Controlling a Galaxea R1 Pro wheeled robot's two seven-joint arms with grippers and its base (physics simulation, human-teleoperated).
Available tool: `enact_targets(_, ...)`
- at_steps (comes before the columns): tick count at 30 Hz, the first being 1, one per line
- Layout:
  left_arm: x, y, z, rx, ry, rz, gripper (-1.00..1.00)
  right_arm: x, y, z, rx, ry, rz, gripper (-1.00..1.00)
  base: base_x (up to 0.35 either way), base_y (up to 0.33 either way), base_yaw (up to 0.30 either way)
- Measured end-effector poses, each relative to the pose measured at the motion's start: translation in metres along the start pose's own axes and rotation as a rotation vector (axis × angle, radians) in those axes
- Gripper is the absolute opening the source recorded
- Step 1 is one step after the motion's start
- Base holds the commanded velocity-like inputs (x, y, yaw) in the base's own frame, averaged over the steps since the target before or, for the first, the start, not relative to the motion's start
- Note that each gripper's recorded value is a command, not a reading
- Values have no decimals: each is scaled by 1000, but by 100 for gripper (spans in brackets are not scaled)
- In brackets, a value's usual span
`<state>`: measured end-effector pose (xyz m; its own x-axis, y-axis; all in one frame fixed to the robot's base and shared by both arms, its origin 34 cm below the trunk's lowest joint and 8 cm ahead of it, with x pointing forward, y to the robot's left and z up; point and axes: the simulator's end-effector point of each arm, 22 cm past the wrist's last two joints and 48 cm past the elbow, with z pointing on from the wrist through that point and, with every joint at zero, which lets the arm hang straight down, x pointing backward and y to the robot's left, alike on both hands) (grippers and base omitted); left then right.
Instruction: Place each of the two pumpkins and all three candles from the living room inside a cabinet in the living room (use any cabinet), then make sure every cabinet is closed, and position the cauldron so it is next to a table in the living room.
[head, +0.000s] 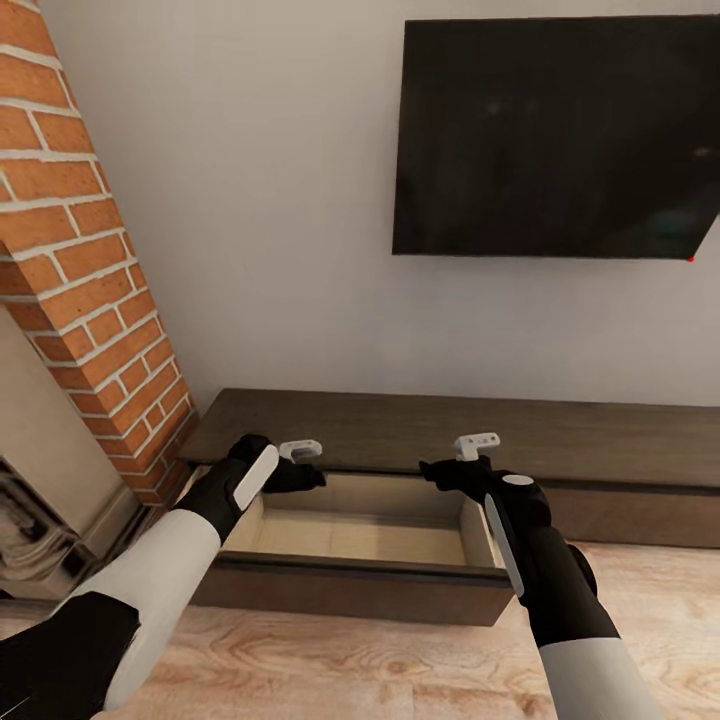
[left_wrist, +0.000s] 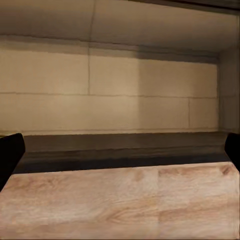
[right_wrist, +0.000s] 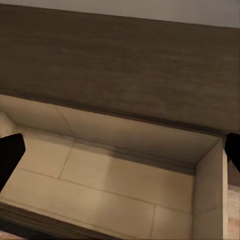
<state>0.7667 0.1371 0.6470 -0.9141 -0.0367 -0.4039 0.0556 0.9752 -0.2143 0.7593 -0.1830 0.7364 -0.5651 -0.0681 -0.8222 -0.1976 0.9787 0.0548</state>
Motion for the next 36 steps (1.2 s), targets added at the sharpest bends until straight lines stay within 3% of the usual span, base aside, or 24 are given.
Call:
enact_targets(1, 12, -8, 7, 47, 3, -55, 100, -6, 1, 0, -4, -29, -6, 100, 0, 0, 0)
enact_targets(4, 12, -11, 6, 78, -13, -104, 100, -14, 0, -3, -3, -47, -13, 100, 0, 0, 0)
enact_targets(5, 12, -30, 6, 110, -19, -111, 100, -10, -5, -5, 9, -36, -19, 100, 0, 0, 0)
enact_targets(14, 2, -34, -11, 111, -18, -106, 100, 4, -3, -9, 4, 19, -10, 100, 0, 0, 0)
enact_targets(36, -15, -44, -44, 114, -10, -107, 100, -30, 0, -29, -1, 20, -6, 100, 0, 0, 0)
